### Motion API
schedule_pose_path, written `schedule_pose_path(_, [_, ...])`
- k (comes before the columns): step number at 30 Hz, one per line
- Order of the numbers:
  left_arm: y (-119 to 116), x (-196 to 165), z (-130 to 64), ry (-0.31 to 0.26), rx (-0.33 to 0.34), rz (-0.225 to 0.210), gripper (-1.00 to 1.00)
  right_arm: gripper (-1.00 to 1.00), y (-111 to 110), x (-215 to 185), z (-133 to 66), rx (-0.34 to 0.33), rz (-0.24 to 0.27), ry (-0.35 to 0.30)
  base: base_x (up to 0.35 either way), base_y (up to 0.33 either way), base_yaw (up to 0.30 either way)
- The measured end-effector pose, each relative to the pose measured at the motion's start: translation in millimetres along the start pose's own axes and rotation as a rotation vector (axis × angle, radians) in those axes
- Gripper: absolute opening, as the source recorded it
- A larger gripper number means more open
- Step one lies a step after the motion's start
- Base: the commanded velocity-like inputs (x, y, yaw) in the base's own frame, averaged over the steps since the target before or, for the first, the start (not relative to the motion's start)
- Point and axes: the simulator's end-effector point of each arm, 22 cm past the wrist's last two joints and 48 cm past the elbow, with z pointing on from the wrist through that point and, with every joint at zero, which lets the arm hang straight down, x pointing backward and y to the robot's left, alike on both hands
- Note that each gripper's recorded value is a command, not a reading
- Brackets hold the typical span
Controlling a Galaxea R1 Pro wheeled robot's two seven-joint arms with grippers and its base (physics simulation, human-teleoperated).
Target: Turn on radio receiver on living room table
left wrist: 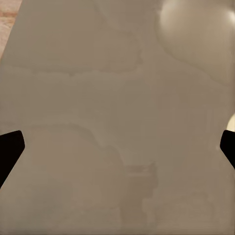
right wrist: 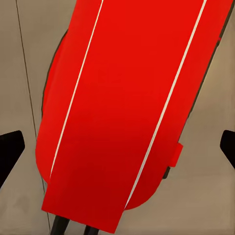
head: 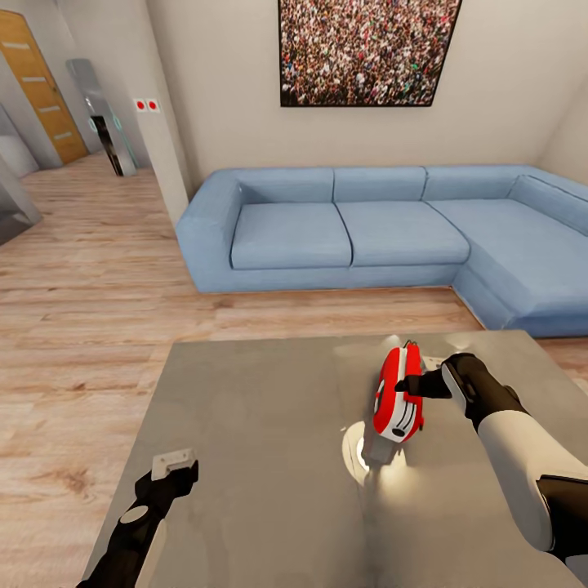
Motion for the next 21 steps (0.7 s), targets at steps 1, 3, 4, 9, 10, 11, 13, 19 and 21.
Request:
schedule_pose_path(1, [0.0,0.6,0.2,0.001,0.000,0.000,1.00,1.00,-0.1,0.5,0.7,0.000,0.000,0.001,0.000,0.000,0.000])
schedule_pose_path(3, [-0.1,1.3,0.5,0.003,0.000,0.001,1.00,1.00,-0.1,1.0,1.5,0.000,0.000,0.003,0.000,0.000,0.000])
schedule_pose_path(4, [-0.1,1.5,0.6,0.003,0.000,0.001,1.00,1.00,-0.2,1.1,1.7,0.000,0.000,0.003,0.000,0.000,0.000])
schedule_pose_path(9, [0.3,2.0,0.8,0.004,-0.001,0.000,1.00,1.00,-0.2,1.1,2.2,0.000,0.001,0.002,0.000,0.000,0.000])
schedule_pose_path(10, [0.3,2.0,0.8,0.004,-0.001,0.001,1.00,1.00,-0.3,1.2,2.2,0.000,0.001,0.002,0.000,0.000,0.000])
schedule_pose_path(11, [0.3,2.0,0.8,0.004,-0.001,0.000,1.00,1.00,-0.2,1.2,2.2,0.000,0.001,0.002,0.000,0.000,0.000])
schedule_pose_path(13, [0.3,2.1,0.8,0.004,-0.001,0.001,1.00,1.00,-0.2,1.1,2.2,-0.001,0.002,0.002,0.000,0.000,0.000])
schedule_pose_path(19, [0.2,2.1,0.8,0.004,-0.001,0.001,1.00,-1.00,0.3,4.7,4.5,-0.005,0.006,0.009,0.000,0.000,0.000])
schedule_pose_path(21, [0.3,2.1,0.8,0.004,-0.001,0.001,1.00,-1.00,-1.6,4.6,5.7,0.002,-0.003,0.004,0.000,0.000,0.000])
